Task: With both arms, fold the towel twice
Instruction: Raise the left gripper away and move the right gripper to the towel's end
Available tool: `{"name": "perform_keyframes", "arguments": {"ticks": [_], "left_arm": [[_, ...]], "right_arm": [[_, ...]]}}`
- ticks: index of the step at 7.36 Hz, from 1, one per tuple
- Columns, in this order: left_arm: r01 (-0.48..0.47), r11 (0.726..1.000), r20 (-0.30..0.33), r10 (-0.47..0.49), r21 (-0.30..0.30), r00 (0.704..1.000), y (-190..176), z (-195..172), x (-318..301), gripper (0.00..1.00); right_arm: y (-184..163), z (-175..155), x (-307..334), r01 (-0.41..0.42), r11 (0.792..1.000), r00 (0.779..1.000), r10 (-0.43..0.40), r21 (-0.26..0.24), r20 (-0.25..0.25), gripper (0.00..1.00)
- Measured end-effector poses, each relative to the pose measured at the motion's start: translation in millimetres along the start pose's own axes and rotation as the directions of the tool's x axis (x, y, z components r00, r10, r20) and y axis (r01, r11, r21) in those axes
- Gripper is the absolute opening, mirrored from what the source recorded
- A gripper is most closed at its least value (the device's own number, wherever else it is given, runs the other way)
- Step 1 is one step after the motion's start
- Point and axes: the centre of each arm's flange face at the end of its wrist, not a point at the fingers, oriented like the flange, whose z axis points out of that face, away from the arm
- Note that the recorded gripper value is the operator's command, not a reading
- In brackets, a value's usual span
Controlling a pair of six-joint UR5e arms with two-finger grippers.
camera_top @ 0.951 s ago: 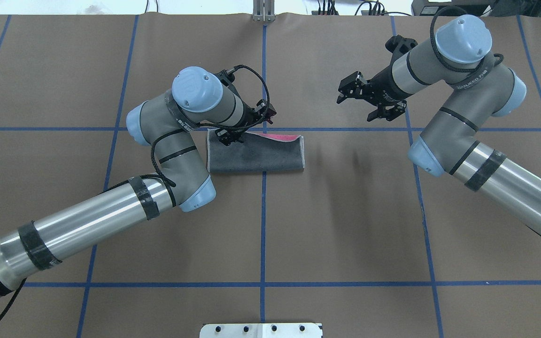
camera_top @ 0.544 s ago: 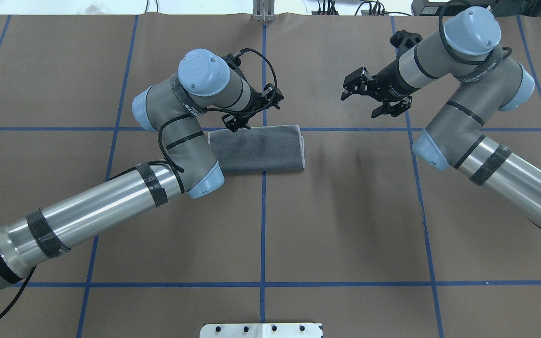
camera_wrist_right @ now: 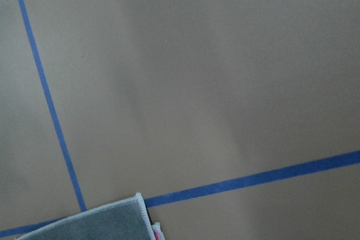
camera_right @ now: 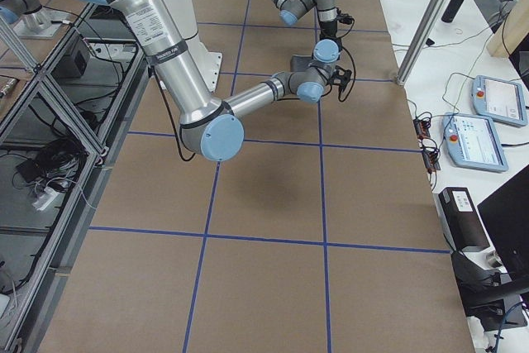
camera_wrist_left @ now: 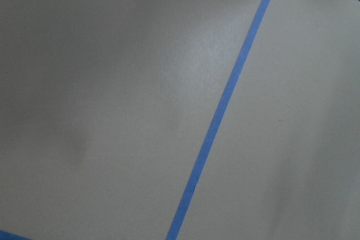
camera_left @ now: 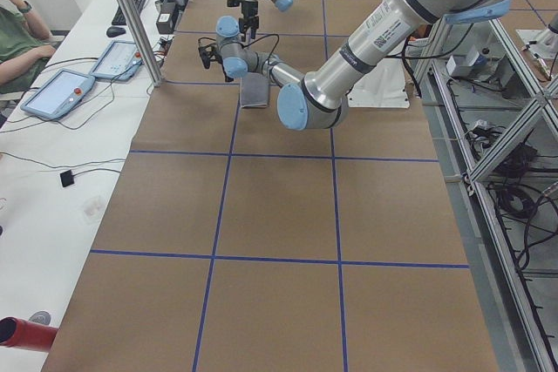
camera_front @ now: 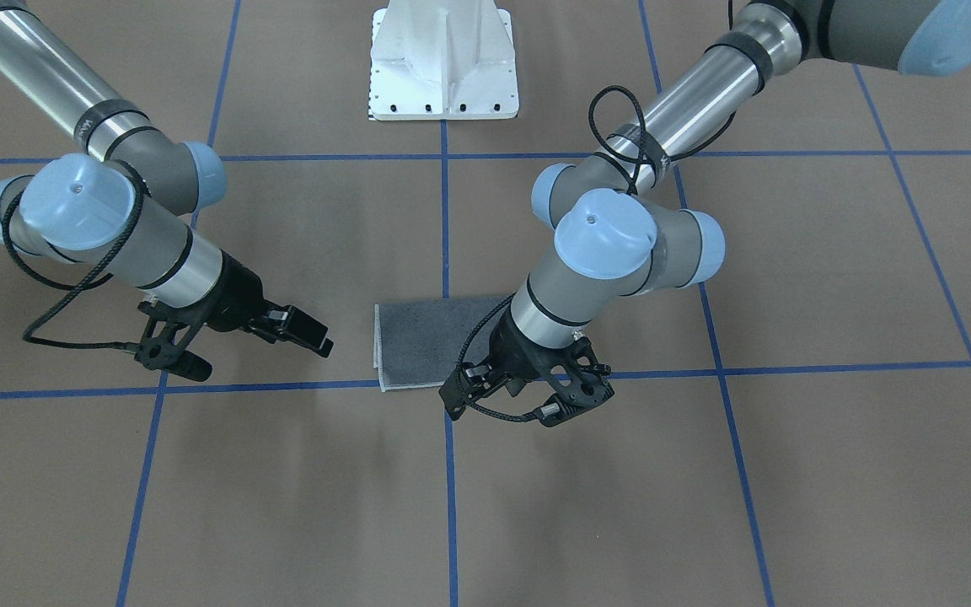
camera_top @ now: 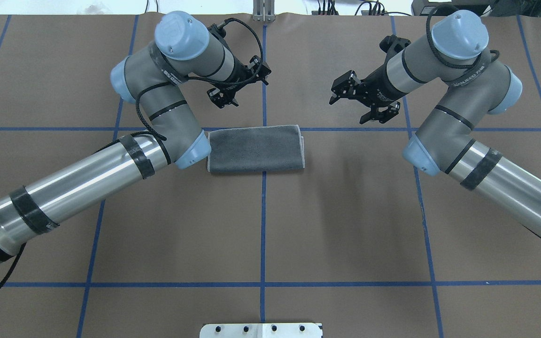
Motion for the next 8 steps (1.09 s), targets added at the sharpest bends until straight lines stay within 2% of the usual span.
{"name": "perform_keyframes", "arguments": {"ticks": [2, 4, 6, 8], "left_arm": [[0.003, 1.0, 0.008, -0.003, -0.024, 1.0, -28.7, -17.1, -24.6, 1.0], [0.002, 0.999, 0.009, -0.002, -0.039, 1.0, -44.3, -29.5, -43.9, 1.0], [-0.009, 0.999, 0.011, 0.009, -0.044, 1.0, -48.2, -31.8, -49.6, 1.0], [-0.01, 0.999, 0.012, 0.011, -0.045, 1.0, -48.5, -31.9, -50.2, 1.0]], "right_arm": [[34.6, 28.4, -37.7, -0.12, 0.992, 0.992, 0.122, 0.037, -0.044, 0.99], [58.5, 53.4, -57.5, -0.22, 0.971, 0.97, 0.228, 0.089, -0.09, 0.99], [74.7, 76.7, -59.5, -0.259, 0.959, 0.956, 0.271, 0.113, -0.115, 0.99], [81.1, 85.5, -59.3, -0.281, 0.952, 0.943, 0.297, 0.123, -0.148, 0.99]]}}
